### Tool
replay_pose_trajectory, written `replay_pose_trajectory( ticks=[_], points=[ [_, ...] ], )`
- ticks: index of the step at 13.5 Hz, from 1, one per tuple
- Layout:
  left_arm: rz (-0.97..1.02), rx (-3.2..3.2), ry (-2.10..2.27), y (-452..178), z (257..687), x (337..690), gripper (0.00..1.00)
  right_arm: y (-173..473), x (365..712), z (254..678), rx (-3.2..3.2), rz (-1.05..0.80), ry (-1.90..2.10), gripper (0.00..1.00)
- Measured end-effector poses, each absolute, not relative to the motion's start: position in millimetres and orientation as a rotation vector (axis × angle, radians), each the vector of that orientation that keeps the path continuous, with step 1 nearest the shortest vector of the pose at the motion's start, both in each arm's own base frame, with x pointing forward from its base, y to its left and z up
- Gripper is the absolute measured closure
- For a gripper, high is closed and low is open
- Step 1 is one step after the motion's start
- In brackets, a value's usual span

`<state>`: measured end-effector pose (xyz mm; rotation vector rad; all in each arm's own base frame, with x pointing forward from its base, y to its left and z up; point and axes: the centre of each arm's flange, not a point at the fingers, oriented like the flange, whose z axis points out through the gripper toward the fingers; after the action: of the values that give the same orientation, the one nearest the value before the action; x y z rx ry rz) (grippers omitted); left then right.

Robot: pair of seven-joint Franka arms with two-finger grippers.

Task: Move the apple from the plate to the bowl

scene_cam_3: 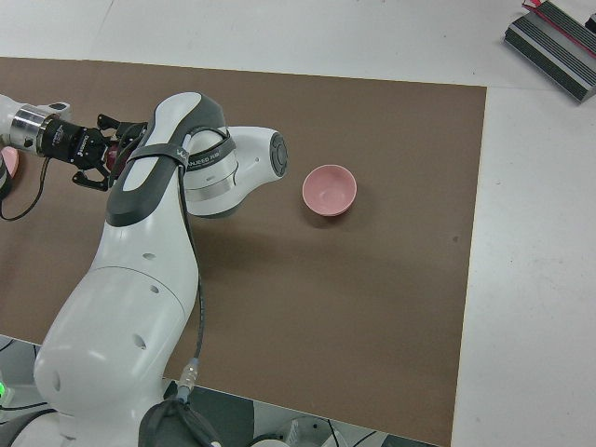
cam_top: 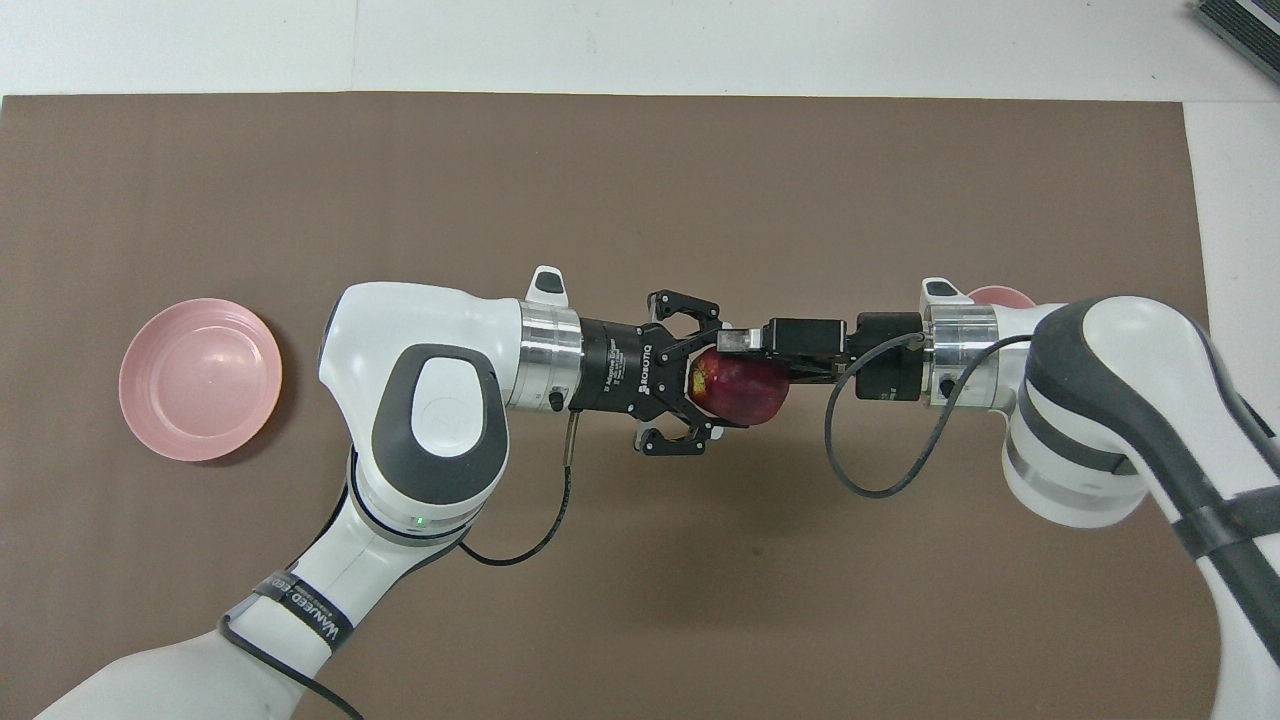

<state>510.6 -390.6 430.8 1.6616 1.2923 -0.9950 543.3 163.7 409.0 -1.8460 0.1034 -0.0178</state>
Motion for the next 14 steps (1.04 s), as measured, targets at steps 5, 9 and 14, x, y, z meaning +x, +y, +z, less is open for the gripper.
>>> replay_pose_trajectory(
  ticks=[5,9,14],
  points=[
    [-0.993,1.641,1.308,-387.7,429.3,512.8,0.27,165.1,540.9,407.7,-1.852,-0.010,0.096,0.01],
    [-0.995,1.637,1.311,-387.3,428.5,512.8,0.27,163.7,540.8,406.9,-1.852,-0.010,0.099,0.09],
    [-1.000,1.633,1.318,-387.3,427.9,512.5,0.27,163.7,540.5,406.4,-1.852,-0.003,0.108,0.10]
  ],
)
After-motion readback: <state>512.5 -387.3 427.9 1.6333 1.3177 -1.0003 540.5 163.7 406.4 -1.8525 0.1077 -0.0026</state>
